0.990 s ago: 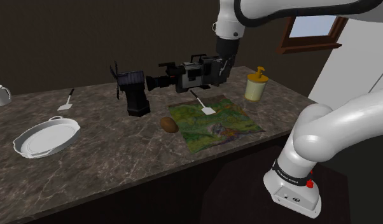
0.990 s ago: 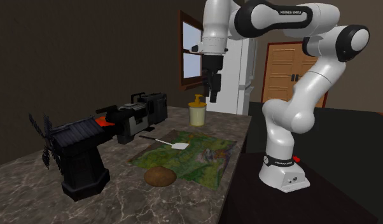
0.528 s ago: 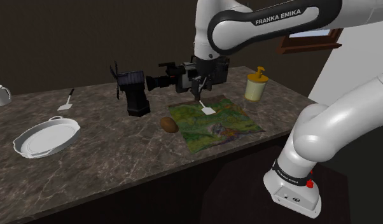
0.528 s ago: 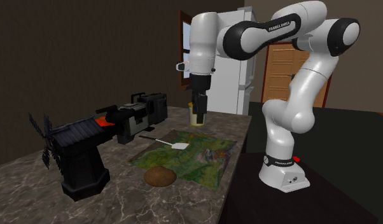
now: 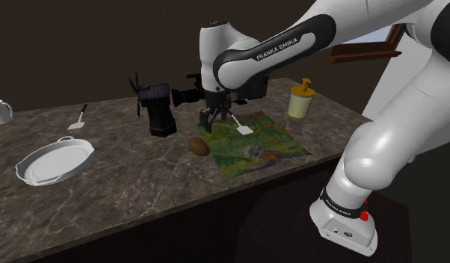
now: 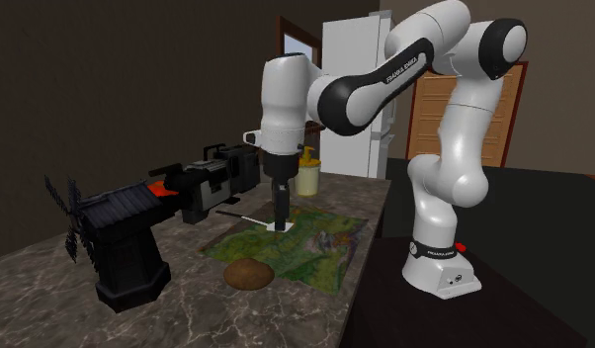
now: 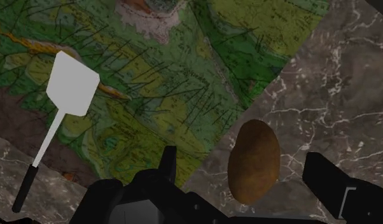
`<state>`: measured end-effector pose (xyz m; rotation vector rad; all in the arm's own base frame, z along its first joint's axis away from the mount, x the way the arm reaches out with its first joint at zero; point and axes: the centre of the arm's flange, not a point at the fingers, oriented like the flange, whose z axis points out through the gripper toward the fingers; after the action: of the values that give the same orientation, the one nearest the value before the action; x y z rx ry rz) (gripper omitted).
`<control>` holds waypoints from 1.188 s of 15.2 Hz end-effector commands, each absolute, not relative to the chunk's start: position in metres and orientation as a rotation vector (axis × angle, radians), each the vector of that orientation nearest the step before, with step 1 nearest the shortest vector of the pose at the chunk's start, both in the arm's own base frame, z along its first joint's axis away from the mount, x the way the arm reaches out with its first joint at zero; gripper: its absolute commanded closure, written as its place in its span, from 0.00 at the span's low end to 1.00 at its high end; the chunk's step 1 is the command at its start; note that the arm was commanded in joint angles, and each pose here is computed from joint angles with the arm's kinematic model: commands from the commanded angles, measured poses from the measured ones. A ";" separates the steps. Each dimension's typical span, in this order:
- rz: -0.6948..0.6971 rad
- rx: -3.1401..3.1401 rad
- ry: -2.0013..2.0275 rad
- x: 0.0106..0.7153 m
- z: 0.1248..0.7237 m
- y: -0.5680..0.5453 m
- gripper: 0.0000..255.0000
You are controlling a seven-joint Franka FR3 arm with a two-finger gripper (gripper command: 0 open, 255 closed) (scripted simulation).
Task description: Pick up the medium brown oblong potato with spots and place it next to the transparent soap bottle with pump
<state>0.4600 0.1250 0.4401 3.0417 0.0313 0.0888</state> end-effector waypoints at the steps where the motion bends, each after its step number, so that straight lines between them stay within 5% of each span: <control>1: 0.093 3.036 0.022 0.473 0.420 0.137 0.00; 18: 0.102 3.015 -0.004 0.528 0.323 0.165 0.00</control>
<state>0.5274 0.1652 0.3235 3.0146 -0.0039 0.1011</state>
